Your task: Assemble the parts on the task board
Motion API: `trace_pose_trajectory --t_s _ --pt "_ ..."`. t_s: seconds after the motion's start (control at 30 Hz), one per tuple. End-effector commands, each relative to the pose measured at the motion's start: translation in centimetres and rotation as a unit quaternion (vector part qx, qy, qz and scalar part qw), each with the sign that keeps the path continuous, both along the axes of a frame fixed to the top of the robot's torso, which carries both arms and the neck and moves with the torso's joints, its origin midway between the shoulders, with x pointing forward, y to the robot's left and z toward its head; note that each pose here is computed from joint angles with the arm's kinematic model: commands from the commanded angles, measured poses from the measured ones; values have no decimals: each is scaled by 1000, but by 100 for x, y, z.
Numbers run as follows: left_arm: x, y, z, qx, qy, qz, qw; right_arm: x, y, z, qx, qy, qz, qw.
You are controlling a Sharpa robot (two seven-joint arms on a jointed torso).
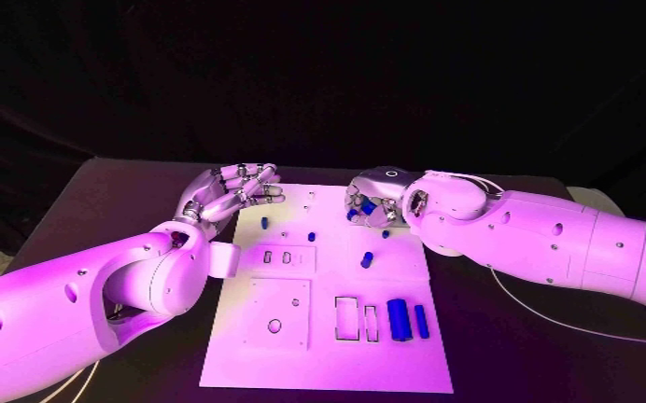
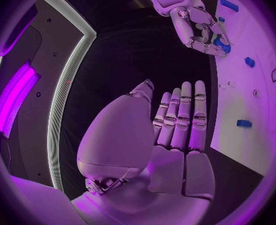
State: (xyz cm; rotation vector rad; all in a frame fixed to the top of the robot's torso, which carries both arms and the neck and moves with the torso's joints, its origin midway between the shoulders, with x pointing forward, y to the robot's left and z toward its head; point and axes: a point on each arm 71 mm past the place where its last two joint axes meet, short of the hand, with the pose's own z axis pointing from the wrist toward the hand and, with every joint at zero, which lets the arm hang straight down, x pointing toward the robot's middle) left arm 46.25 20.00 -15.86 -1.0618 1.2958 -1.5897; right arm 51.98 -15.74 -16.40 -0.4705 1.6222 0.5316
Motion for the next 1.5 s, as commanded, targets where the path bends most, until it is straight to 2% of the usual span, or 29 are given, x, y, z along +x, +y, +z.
trace_pose_trajectory --t_s 0.03,0.2,0.37,0.83,1.1,1.5 --pt "-15 -15 23 -7 0 -12 1000 -10 11 -23 -14 4 0 1000" --pt "-22 -7 33 -6 1 -13 1000 -9 20 -24 -13 3 0 1000" --pt "-21 0 34 -6 1 -12 1000 -9 22 5 -1 -14 -3 1000" --pt "-17 -3 32 -6 2 -14 1000 -102 109 251 80 -96 3 992" --pt "-23 -25 33 -8 3 -18 1000 12 252 325 111 -116 2 987" --pt "-27 -60 34 -10 3 -22 1000 194 447 267 106 -108 -2 989"
